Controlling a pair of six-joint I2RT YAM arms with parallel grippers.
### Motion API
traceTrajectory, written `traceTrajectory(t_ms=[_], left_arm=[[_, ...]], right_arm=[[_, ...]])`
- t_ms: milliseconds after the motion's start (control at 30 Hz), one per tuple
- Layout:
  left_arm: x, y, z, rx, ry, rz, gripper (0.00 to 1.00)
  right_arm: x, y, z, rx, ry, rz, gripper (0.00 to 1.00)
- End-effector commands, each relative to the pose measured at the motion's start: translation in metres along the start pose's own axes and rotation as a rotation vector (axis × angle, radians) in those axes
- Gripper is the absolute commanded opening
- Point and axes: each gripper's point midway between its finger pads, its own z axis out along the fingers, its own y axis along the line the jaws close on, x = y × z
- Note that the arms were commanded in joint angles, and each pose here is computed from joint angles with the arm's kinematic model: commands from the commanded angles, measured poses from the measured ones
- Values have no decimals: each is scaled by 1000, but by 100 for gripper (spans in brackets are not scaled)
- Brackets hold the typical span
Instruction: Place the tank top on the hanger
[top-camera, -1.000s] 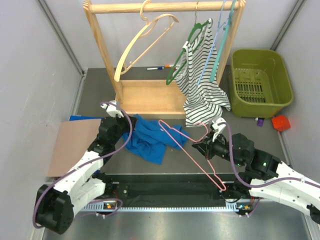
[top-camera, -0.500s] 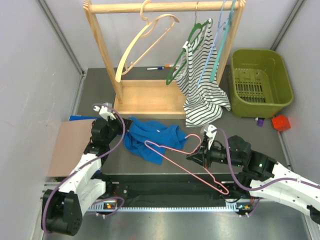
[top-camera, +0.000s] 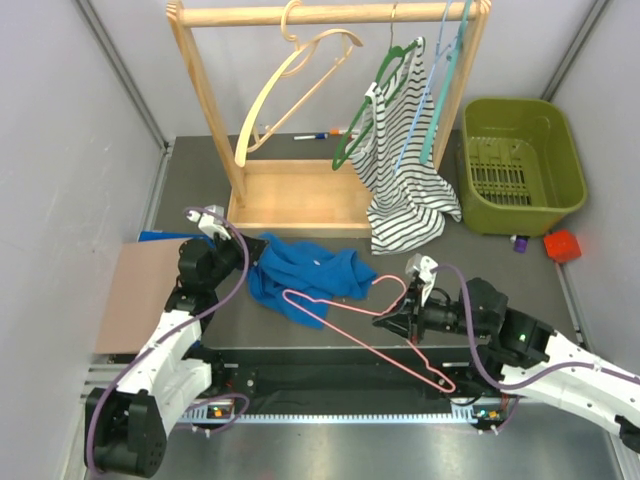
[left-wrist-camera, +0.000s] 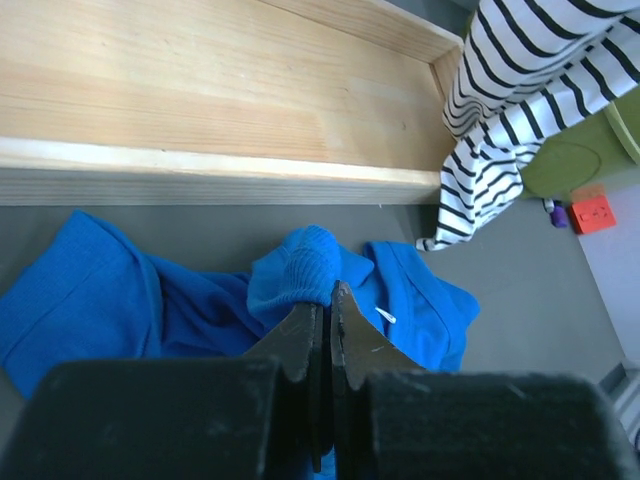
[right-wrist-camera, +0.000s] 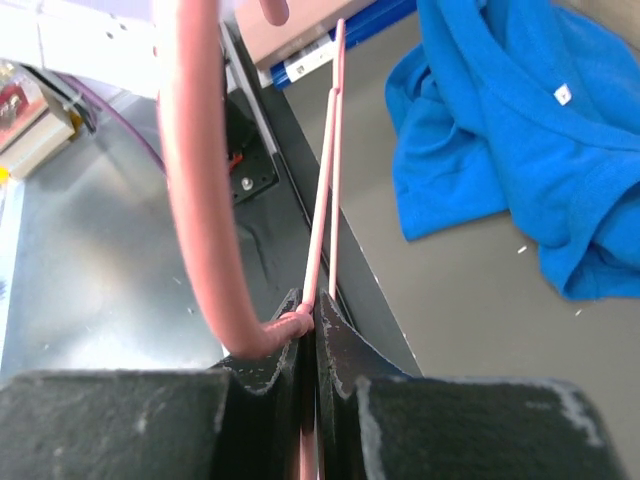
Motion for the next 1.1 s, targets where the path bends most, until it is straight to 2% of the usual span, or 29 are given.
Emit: traceTrajectory(t_ms=[0,200,367,600,1067], left_arm=[[-14,-24,-2,117,-29,48,0],[-9,-53,-15,279,-17,98,0],[-12,-81,-32,419,-25,135,0],[-11,-98,-42,513,-21,143,0],[-10,-96,-38,510,-6,152,0]], right_arm=[[-23,2,-8,15,-109,-14,0],[-38,-24,-13,167,-165,-54,0],[-38,-41,-4,247,-143,-86,0],[-53,-36,8,219,-179,-111,0],[-66,-17,34,99,-181,-136,0]])
